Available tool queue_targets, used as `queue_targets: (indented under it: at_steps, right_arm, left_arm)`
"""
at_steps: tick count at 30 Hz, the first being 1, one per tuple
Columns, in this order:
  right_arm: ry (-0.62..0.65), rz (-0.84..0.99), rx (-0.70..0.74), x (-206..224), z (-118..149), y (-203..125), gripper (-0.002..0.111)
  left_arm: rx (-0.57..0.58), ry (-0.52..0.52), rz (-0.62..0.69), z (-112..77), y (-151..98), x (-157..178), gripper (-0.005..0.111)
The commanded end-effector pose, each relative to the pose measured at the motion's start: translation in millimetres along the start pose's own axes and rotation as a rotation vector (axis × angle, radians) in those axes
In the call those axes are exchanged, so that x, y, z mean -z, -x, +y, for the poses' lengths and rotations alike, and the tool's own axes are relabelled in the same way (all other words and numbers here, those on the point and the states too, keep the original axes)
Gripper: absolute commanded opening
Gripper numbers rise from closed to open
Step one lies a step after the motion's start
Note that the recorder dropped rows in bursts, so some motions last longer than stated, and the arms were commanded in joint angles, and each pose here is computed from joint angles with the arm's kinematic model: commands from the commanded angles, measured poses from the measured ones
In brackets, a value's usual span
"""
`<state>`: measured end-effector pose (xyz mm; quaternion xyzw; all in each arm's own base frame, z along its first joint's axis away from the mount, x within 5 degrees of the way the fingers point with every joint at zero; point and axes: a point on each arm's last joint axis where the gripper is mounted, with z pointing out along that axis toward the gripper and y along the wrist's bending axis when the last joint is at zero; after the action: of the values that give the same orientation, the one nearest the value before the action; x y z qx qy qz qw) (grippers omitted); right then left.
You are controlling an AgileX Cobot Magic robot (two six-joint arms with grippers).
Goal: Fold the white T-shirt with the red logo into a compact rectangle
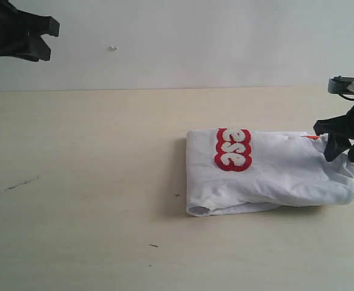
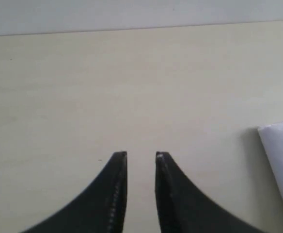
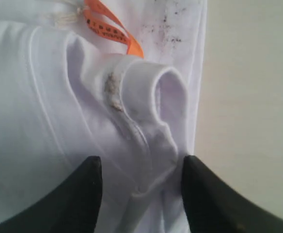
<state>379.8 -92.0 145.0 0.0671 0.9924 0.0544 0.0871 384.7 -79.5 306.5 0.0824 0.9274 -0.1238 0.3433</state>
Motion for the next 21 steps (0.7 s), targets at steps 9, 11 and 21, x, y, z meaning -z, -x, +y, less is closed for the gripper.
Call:
queue_targets:
  at_steps: [9, 11, 21]
  right_arm:
    - [0.082, -0.112, 0.134, -5, 6, 11, 0.000]
    - [0.070, -0.144, 0.142, -1, 5, 15, 0.000]
    - [-0.017, -0.367, 0.306, 54, 7, 49, 0.000]
  left_arm:
    - [-0.015, 0.018, -0.041, 1.8, 2, 3, 0.023]
    - [-0.015, 0.018, -0.043, 1.8, 3, 3, 0.023]
    - [-0.035, 0.029, -0.096, 2.7, 7, 3, 0.023]
